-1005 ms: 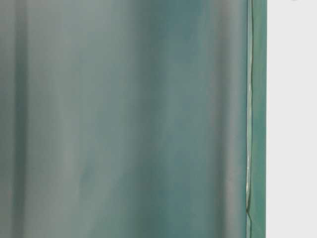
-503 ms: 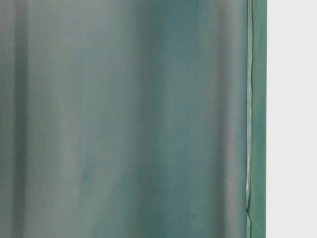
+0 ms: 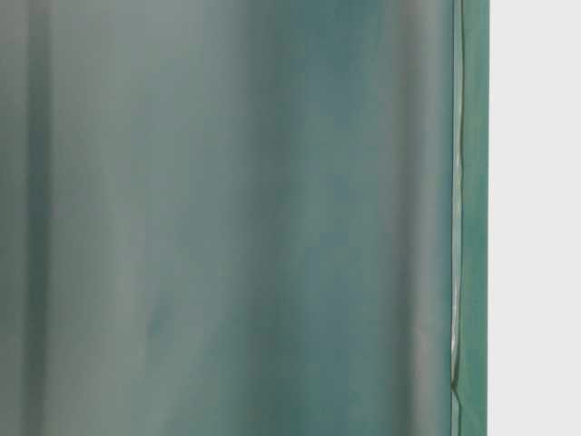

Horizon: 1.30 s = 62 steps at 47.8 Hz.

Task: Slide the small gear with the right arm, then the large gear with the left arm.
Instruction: 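Slide the small blue gear back right to its start spot, then move the left gripper down onto the large blue gear's hub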

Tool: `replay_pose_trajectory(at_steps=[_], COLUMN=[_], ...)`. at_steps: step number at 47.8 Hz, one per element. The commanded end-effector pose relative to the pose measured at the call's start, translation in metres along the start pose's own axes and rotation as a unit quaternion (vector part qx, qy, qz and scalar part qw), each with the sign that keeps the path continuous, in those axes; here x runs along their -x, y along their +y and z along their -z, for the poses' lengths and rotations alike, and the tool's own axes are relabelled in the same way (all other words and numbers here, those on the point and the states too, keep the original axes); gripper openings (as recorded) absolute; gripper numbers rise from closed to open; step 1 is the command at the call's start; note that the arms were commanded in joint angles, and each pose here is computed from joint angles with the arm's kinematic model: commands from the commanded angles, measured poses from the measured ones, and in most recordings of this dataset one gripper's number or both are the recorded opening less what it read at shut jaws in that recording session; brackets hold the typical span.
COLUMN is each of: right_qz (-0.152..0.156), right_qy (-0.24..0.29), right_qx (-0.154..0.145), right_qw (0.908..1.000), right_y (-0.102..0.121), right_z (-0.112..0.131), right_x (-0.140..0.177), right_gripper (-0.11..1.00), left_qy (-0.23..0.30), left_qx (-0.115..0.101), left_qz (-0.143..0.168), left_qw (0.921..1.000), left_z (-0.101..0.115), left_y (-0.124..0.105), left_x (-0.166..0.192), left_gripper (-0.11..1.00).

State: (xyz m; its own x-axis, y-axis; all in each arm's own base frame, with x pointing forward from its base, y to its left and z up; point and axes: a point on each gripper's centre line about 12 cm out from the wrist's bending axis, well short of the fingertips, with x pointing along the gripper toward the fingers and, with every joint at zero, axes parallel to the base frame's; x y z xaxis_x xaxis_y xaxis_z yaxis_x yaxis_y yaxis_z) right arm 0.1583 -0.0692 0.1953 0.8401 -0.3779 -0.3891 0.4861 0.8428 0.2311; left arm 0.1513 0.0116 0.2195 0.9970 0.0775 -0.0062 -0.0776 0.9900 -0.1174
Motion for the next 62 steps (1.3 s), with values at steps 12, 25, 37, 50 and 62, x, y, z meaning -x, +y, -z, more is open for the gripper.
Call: replay_pose_trajectory(at_steps=[12,25,37,50,62], right_qz=[-0.005,-0.005,-0.006,-0.006,-0.007], right_qy=[-0.012,-0.011,-0.012,-0.013,-0.013], right_qx=[0.002,0.002,0.002,0.001,0.001], right_qw=[0.9999,0.9999,0.9999,0.9999,0.9999], right_y=[0.001,0.0,0.001,0.001,0.001], right_z=[-0.002,0.0,0.0,-0.001,-0.001], right_x=[0.002,0.002,0.002,0.002,0.002], right_gripper=[0.5,0.5,0.5,0.5,0.5], left_qy=[-0.009,0.045,0.08,0.13,0.211], left_qx=[-0.001,-0.001,-0.013,-0.009,0.001], left_qz=[-0.007,-0.078,-0.118,-0.121,-0.127], left_qw=[0.9999,0.9959,0.9897,0.9841,0.9691], left_z=[-0.015,-0.012,-0.01,0.003,0.019], left_y=[0.001,0.022,0.034,0.035,0.039], left_x=[-0.004,-0.003,0.0,-0.002,-0.008], left_gripper=[0.0,0.0,0.0,0.0,0.0])
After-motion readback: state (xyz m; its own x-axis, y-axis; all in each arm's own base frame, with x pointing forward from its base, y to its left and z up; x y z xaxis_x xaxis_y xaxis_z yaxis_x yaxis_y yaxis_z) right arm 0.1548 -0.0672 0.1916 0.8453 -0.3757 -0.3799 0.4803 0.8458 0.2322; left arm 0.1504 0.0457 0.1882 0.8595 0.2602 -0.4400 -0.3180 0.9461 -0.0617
